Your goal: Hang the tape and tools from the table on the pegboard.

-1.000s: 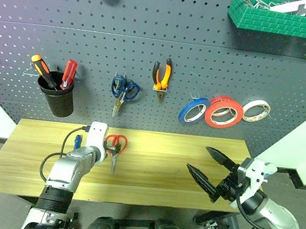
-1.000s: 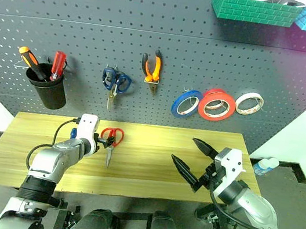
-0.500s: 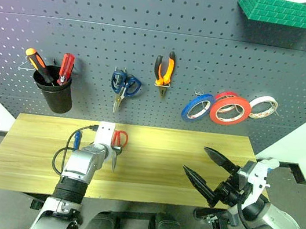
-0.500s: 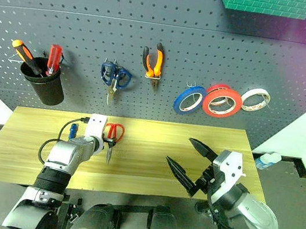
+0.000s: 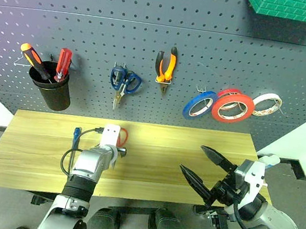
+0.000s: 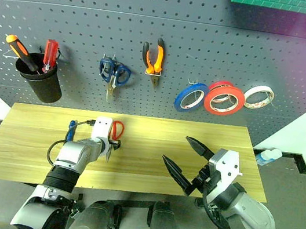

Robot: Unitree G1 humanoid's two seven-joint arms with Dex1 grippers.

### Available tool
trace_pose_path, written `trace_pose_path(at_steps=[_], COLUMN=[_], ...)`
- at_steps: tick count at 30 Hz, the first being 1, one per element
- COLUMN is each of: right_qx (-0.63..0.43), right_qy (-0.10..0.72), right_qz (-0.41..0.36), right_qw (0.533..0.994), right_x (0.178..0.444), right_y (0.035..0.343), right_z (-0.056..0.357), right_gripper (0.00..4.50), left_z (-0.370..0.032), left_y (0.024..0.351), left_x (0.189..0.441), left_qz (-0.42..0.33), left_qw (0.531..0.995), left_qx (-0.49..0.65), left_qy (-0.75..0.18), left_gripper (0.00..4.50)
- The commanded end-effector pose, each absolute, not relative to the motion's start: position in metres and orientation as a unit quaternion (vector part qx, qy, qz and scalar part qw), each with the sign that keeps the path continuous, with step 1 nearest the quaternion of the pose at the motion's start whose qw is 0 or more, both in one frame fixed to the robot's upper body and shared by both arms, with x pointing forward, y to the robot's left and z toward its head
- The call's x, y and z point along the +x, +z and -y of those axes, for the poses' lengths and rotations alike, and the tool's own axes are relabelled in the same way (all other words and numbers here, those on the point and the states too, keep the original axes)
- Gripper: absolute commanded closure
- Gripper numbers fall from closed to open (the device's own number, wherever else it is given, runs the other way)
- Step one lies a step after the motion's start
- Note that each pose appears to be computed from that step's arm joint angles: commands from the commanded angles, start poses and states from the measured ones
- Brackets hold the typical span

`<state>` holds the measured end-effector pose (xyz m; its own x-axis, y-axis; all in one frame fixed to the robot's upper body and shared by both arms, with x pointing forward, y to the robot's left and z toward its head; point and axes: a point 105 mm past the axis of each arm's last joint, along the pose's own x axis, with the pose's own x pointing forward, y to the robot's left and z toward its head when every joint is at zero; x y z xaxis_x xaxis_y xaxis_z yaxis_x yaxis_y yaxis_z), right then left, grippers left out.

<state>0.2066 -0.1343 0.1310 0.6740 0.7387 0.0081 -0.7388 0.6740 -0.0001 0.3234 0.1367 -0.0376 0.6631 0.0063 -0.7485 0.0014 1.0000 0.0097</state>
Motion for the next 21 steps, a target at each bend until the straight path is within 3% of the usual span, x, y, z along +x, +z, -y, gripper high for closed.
trace_pose_path(at_steps=[1, 20, 21], right_qx=[0.001, 0.0, 0.001], right_qy=[0.415, 0.4, 0.399], right_qz=[0.028, 0.033, 0.033], right_qw=[0.909, 0.916, 0.916], right_x=[0.202, 0.2, 0.2], right_y=[0.144, 0.148, 0.149], right_z=[0.127, 0.131, 0.132], right_gripper=[0.05, 0.05, 0.0], left_z=[-0.136, -0.131, -0.131], left_y=[-0.035, -0.046, -0.047], left_x=[0.324, 0.33, 0.33], left_qz=[-0.408, -0.438, -0.439], left_qw=[0.913, 0.897, 0.896], left_qx=[-0.004, -0.059, -0.059], left_qy=[0.006, 0.025, 0.025], left_gripper=[0.0, 0.0, 0.4])
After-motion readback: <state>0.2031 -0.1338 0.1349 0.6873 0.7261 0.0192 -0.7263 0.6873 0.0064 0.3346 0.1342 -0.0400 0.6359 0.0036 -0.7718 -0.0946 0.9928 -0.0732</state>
